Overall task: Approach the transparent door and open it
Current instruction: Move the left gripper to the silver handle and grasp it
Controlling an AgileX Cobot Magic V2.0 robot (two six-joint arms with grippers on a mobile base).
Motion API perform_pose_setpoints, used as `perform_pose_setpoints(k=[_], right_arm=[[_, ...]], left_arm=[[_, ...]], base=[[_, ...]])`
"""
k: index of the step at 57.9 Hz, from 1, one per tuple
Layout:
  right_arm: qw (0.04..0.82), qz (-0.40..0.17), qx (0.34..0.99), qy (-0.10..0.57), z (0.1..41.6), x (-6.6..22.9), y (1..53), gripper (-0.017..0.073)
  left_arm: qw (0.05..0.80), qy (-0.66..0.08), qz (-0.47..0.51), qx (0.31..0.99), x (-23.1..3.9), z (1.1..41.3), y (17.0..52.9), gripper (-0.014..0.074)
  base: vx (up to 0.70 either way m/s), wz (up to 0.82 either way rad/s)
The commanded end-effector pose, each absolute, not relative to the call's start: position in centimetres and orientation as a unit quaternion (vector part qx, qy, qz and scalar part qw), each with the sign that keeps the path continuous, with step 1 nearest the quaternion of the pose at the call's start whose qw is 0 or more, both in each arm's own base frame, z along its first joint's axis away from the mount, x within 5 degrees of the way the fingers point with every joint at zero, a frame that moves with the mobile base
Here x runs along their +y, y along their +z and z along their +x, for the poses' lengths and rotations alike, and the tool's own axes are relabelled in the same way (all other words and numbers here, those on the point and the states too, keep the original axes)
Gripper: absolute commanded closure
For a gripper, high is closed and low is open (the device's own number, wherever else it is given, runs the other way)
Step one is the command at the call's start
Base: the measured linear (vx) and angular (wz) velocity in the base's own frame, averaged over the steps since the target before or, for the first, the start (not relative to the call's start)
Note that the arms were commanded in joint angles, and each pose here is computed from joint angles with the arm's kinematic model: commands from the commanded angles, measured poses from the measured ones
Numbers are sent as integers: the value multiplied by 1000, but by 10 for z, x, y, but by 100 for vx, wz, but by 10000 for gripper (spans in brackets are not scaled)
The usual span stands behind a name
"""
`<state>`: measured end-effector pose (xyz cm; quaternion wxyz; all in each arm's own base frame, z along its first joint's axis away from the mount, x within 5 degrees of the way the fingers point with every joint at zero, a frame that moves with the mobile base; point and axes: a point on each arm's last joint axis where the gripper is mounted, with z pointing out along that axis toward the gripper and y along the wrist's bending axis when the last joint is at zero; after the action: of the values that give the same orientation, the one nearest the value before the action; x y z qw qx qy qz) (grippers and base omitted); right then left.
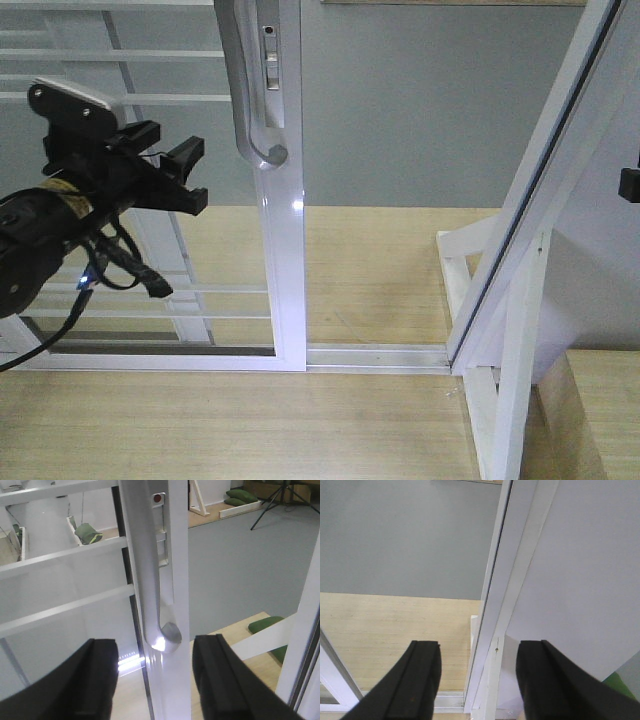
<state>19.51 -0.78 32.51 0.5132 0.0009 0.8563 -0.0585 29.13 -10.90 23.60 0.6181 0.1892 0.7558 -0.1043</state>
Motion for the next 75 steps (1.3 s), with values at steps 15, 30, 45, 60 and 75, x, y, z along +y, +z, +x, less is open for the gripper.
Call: perform_pose_setpoints(k=[15,30,45,60,75], right_arm=[[555,-9,830,-62,196,-8,341,143],[555,-10,830,-62,196,-8,341,143],[554,-11,830,-63,196,-8,341,143],[551,-39,830,-82,196,-8,341,143],[551,-39,830,-82,196,-8,341,143]], left_arm=[[699,-125,166,685,-136,364,272,122],[728,-127,161,654,-148,399,290,122],[738,-126,128,651,-150,425,290,123],[740,-94,94,659,-132,431,288,150],[737,-91,54,668,-117,435,289,152]], base=[[0,0],[0,0],[0,0],[0,0],[0,0]])
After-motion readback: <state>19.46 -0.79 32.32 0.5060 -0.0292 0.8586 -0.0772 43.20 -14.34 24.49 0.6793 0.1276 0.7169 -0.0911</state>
